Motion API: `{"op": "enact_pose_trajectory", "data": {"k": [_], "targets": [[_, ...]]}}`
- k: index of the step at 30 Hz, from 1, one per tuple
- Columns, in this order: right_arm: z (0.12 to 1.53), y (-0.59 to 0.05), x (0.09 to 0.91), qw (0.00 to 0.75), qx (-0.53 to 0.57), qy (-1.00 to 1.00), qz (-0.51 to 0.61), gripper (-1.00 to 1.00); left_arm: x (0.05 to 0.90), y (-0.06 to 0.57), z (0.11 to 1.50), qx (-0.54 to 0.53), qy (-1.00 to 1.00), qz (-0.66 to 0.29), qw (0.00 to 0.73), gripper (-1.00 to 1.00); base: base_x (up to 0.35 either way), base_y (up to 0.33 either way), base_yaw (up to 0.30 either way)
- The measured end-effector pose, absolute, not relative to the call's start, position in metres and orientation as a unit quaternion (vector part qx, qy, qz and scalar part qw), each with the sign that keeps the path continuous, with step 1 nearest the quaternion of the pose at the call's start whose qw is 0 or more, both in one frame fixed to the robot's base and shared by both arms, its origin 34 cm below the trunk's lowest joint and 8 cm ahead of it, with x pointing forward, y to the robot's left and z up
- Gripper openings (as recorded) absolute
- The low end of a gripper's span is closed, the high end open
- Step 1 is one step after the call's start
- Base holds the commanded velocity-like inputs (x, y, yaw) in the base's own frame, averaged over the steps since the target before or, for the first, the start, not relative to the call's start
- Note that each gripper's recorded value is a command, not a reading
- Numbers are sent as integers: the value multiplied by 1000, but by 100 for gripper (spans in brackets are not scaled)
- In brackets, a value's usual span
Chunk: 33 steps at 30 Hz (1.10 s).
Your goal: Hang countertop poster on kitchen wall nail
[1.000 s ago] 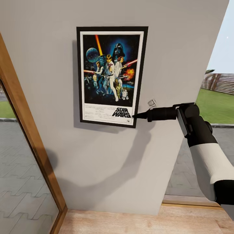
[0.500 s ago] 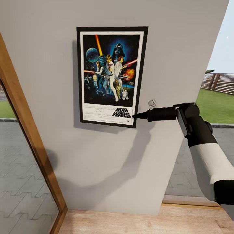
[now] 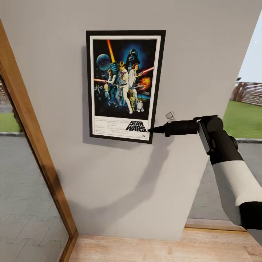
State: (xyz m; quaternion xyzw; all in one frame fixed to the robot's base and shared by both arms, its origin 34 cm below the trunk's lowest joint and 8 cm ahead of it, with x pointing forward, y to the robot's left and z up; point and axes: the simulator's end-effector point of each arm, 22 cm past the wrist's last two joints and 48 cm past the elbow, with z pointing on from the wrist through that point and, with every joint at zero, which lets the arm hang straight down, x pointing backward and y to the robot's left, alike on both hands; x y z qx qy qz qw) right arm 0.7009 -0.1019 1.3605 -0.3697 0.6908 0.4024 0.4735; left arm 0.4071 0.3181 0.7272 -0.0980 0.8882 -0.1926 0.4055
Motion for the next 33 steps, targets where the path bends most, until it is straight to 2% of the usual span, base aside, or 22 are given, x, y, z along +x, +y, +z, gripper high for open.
{"op": "enact_pose_trajectory", "data": {"k": [18,33], "targets": [[1360,-102,701,473,-370,691,402,-100,407,318,727,-98,888,-193,406,100,0,76,0],[1359,-102,701,473,-370,691,402,-100,407,318,727,-98,888,-193,405,100,0,13,0]]}}
